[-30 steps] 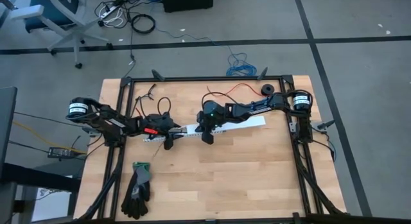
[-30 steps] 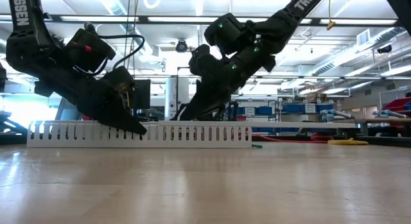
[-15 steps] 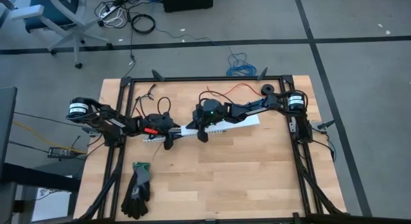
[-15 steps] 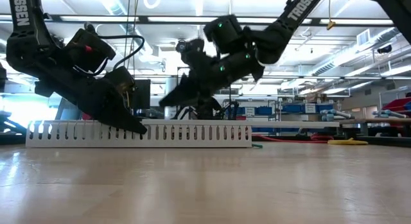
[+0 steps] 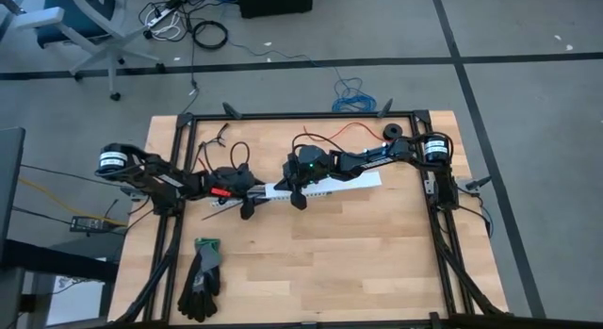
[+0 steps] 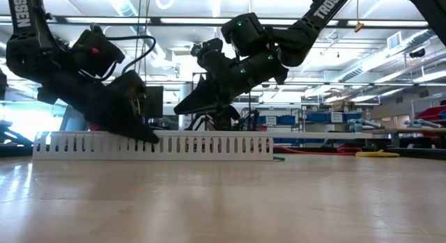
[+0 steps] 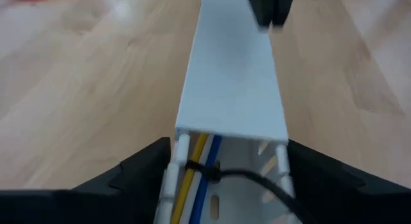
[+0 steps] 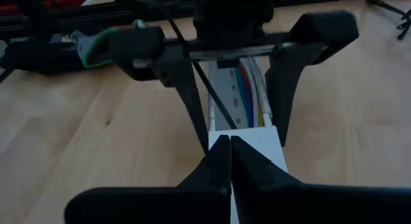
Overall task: Ziptie cables
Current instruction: Close the cable duct
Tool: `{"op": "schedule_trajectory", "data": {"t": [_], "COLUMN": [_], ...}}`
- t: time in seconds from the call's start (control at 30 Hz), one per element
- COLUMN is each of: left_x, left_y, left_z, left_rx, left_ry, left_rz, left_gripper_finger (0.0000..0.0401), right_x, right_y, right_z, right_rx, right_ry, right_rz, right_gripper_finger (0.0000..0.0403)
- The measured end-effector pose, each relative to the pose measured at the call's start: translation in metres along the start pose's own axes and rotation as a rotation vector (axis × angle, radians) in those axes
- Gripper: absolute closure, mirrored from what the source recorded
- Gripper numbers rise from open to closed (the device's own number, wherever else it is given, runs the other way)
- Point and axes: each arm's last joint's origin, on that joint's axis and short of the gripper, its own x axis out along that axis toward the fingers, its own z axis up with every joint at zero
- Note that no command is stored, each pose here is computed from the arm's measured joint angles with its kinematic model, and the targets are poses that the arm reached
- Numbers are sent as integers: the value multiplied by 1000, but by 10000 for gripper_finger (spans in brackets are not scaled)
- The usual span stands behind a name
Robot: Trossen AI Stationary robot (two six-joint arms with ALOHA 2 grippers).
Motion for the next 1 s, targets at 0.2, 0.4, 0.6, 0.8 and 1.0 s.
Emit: {"op": "schedule_trajectory", "data": {"t": [0.2, 0.4, 0.6, 0.8, 1.0], "left_x": [-6, -13, -17, -17, -17], "left_y": [0, 1, 1, 1, 1], "left_z": [1, -9, -15, -16, -16], "left_rx": [5, 1, -1, 4, 4], "left_ry": [-21, 21, 30, 31, 30], "left_rz": [-2, 3, -5, -5, -5], "left_gripper_finger": [110, 110, 110, 114, 148], "right_x": [0, 0, 0, 0, -1], "right_y": [0, 0, 0, 0, 0], "right_z": [-1, -1, -1, -1, -8], "right_rx": [4, 4, 6, 7, 54], "right_ry": [6, 7, 12, 14, 88], "right_rz": [1, 1, 0, 0, -4], "right_gripper_finger": [403, 403, 403, 403, 403]}}
